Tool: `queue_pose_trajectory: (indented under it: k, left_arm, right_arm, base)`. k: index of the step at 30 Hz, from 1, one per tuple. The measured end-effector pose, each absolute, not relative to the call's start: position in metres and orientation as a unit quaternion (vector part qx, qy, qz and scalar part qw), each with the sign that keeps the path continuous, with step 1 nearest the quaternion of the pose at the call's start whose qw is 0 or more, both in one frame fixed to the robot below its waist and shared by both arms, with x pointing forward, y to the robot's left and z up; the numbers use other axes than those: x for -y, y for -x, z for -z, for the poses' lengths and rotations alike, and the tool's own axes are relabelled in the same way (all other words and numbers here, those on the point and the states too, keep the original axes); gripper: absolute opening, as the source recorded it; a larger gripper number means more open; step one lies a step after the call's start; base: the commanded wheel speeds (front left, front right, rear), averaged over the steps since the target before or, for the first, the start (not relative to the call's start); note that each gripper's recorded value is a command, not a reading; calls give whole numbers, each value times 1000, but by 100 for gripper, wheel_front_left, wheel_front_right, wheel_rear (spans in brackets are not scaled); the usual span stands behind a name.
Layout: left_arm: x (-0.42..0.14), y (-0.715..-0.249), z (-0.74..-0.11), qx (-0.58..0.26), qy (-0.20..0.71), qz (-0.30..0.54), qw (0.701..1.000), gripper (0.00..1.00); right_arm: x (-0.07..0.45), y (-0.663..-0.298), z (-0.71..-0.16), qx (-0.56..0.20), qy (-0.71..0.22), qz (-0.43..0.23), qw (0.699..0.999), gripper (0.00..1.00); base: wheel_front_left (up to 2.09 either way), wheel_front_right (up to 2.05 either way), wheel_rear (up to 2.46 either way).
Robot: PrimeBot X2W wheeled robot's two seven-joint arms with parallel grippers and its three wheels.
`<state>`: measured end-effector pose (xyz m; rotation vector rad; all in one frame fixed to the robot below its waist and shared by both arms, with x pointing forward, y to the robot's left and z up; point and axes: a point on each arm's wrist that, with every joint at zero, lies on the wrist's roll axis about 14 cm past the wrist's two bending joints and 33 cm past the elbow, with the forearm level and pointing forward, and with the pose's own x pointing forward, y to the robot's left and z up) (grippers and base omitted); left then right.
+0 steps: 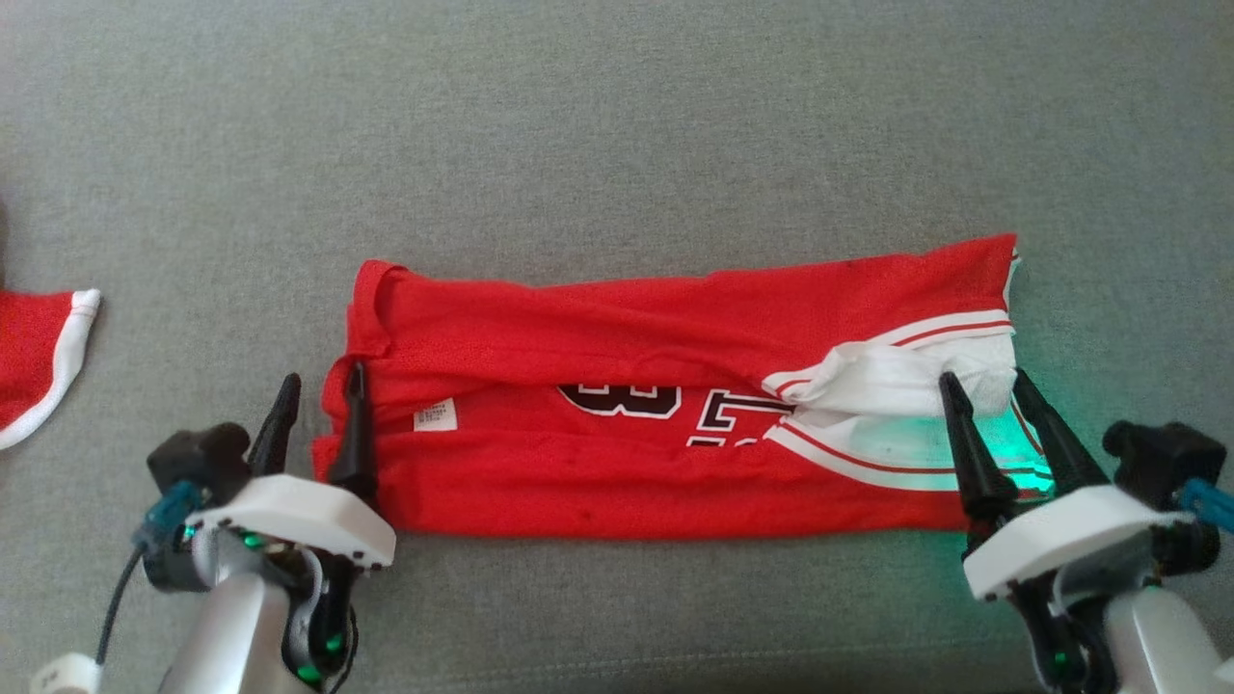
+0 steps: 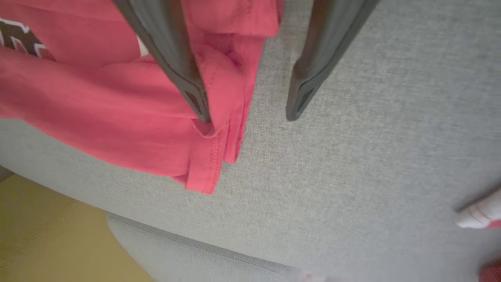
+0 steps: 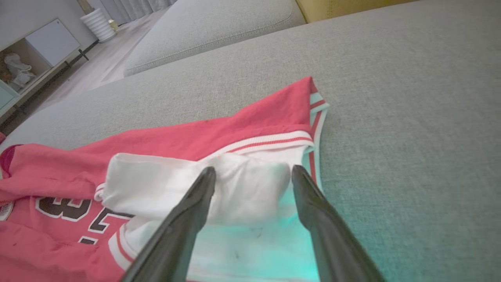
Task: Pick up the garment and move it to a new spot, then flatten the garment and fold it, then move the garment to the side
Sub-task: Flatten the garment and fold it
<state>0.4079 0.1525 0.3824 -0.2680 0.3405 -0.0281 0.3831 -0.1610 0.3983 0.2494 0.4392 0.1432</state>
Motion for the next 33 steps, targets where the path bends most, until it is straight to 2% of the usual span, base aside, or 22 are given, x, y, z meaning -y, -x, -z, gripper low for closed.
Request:
queue_pose_trajectory:
  k: [9, 16, 33]
  left_arm:
    - [-155, -407, -424, -89, 98, 11, 991, 100]
    - [-147, -411, -484, 4, 83, 29, 996, 100]
    - [-139, -379, -487, 3, 42, 44, 998, 100]
  right_arm:
    - [160, -387, -446, -120, -94, -70, 986, 100]
    - [157, -391, -491, -46, -58, -80, 994, 100]
    - [153, -378, -506, -29, -52, -82, 995, 100]
  base:
    - [0, 0, 0]
    - [0, 0, 0]
    - [0, 0, 0]
